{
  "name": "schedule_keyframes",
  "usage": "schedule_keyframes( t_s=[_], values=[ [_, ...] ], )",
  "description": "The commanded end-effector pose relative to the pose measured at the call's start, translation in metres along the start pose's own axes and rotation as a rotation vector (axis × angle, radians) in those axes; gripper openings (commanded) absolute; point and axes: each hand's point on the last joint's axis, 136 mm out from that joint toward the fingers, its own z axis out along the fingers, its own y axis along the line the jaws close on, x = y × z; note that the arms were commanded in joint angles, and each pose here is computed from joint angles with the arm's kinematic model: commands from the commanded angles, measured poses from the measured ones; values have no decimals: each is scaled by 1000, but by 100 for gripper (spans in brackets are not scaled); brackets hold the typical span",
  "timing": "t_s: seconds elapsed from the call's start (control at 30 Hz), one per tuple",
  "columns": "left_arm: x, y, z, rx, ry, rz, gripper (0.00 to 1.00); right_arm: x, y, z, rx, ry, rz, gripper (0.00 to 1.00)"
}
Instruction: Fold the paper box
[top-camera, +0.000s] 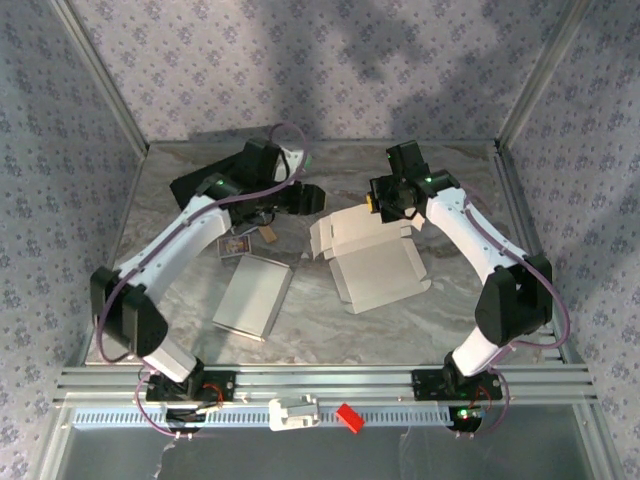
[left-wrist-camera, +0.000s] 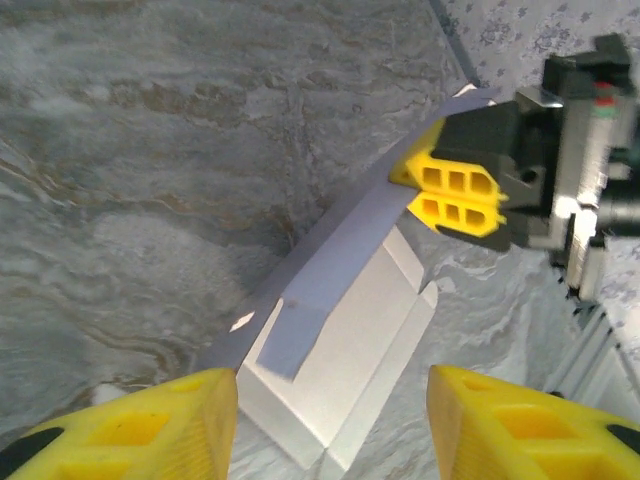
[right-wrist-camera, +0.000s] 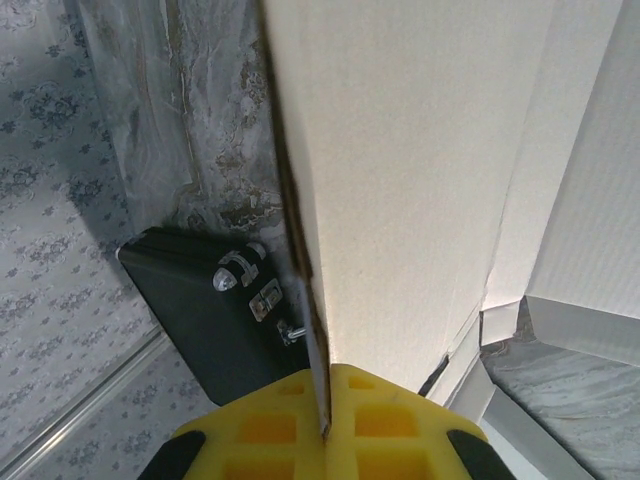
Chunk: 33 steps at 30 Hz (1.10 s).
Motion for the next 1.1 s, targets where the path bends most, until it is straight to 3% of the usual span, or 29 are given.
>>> schedule_keyframes(
  t_s=[0.0, 0.4, 0.57, 0.87, 0.97, 1.07],
  values=[
    [0, -12, 17, 64, 40, -113, 53, 0, 3, -3, -9, 7, 34, 0],
    [13, -27, 44, 81, 86, -124, 52, 0, 2, 0, -6, 19, 41, 0],
    [4, -17, 31, 9, 37, -109, 52, -1, 2, 0, -7, 16, 39, 0],
    [17, -33, 52, 111, 102, -116, 52, 1, 1, 5, -13, 31, 64, 0],
    [11, -40, 49, 132, 79, -104, 52, -1, -1, 4, -14, 29, 80, 0],
    [-5, -35, 29, 122, -18, -113, 53, -8, -1, -3, -25, 26, 116, 0]
  ],
)
